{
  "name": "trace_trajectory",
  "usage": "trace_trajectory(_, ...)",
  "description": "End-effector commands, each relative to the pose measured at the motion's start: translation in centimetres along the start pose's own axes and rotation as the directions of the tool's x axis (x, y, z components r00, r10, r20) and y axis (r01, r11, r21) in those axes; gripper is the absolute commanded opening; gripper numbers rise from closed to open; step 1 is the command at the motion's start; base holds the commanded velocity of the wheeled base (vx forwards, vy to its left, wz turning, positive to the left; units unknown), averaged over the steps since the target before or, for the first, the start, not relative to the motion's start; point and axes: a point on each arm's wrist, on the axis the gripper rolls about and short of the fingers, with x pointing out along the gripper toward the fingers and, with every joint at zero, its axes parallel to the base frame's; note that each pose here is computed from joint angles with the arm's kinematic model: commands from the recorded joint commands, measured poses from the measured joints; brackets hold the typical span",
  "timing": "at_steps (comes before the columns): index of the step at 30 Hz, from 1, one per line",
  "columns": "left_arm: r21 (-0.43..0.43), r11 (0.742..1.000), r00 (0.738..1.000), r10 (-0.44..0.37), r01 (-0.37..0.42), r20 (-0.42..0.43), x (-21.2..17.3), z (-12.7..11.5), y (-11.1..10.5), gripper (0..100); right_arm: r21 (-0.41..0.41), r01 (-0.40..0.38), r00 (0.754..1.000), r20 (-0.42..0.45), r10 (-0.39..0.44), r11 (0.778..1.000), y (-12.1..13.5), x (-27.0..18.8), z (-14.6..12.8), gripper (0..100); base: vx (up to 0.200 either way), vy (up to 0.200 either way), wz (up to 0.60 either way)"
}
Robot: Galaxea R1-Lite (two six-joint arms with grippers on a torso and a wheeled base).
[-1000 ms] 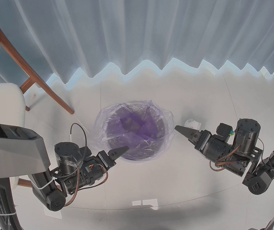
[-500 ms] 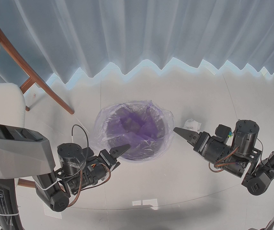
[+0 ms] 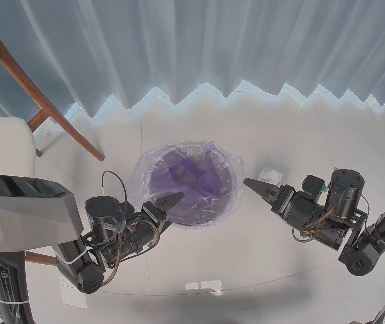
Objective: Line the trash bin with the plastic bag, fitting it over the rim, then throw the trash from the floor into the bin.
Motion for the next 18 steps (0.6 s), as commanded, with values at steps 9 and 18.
trace_trajectory(9, -0.054, 0.999, 0.999, 0.006, -0.003, 0.044, 1.8, 0.1, 0.9, 100, -0.001, -0.006, 1.0, 0.004, 0.006, 1.0, 0.0, 0.1, -0.1, 100, 0.0, 0.0, 0.0)
trace_trajectory(18, -0.054, 0.999, 0.999, 0.009, -0.006, 0.053, 2.2, 0.0, 1.1, 0, -0.004, -0.015, 1.0, 0.014, 0.015, 1.0, -0.2, 0.3, -0.2, 100, 0.0, 0.0, 0.0)
